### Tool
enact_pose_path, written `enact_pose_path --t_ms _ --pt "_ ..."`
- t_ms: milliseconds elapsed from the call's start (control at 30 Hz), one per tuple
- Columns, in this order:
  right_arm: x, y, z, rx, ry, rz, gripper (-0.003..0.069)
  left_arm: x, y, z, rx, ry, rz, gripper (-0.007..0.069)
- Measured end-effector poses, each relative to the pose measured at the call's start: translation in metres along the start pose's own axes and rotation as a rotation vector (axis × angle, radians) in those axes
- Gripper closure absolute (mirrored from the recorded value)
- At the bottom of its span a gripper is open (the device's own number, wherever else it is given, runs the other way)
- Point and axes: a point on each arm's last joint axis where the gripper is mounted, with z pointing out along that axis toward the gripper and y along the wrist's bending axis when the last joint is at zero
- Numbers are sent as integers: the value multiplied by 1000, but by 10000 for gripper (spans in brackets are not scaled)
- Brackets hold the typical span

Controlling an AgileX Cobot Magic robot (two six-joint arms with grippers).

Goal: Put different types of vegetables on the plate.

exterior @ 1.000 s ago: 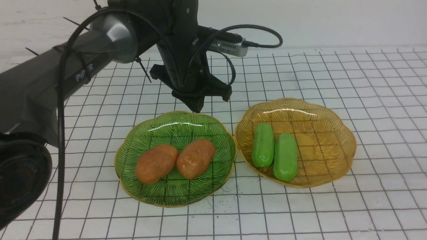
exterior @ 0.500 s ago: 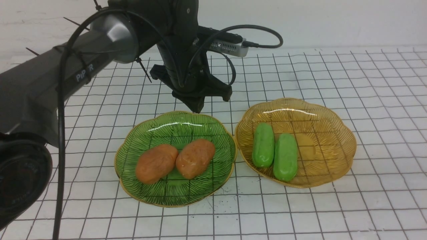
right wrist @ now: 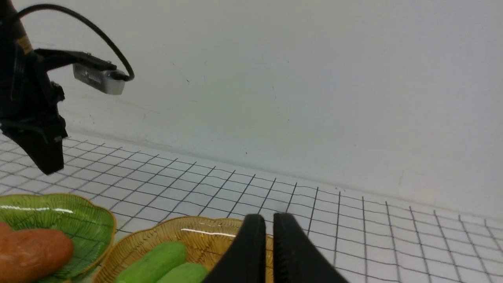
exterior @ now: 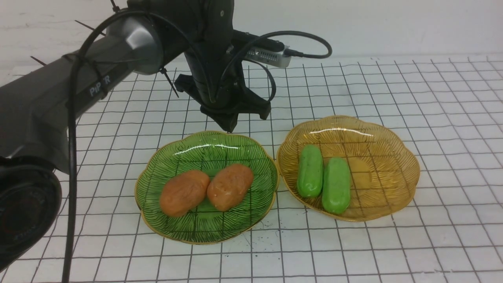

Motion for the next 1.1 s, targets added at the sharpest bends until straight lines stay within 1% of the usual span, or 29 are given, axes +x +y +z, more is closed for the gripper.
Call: enact_pose_path --t_ms 100,167,333,433,533,667,733,867,967,1000,1033,1100 --pt "22 -1 -5 68 36 -107 633 0 2 0 -19 -1 7 633" --pt "38 0 -8 98 72 -141 633 0 2 0 -20 -1 12 633" --pt "69 2 -12 135 137 -164 633 0 3 -9 -20 -19 75 633" --pt "76 4 -15 140 131 -168 633 1 3 -24 -16 -51 87 633" --pt "79 5 -18 142 120 -170 633 3 4 -53 -4 -111 83 633" --pt "81 6 -18 135 138 -169 633 14 5 -106 36 -217 66 633" --pt "85 7 -18 120 183 -164 633 23 5 -138 57 -277 60 633" --pt "93 9 -20 89 267 -157 633 47 9 -189 60 -380 60 633" --pt "93 9 -20 85 275 -156 633 69 12 -210 54 -409 59 633" --pt "93 9 -20 85 277 -156 633 87 14 -218 45 -407 60 633" --pt "93 9 -20 85 277 -156 633 89 14 -218 45 -405 60 633" --pt "94 9 -20 83 281 -155 633 113 16 -216 29 -368 64 633"
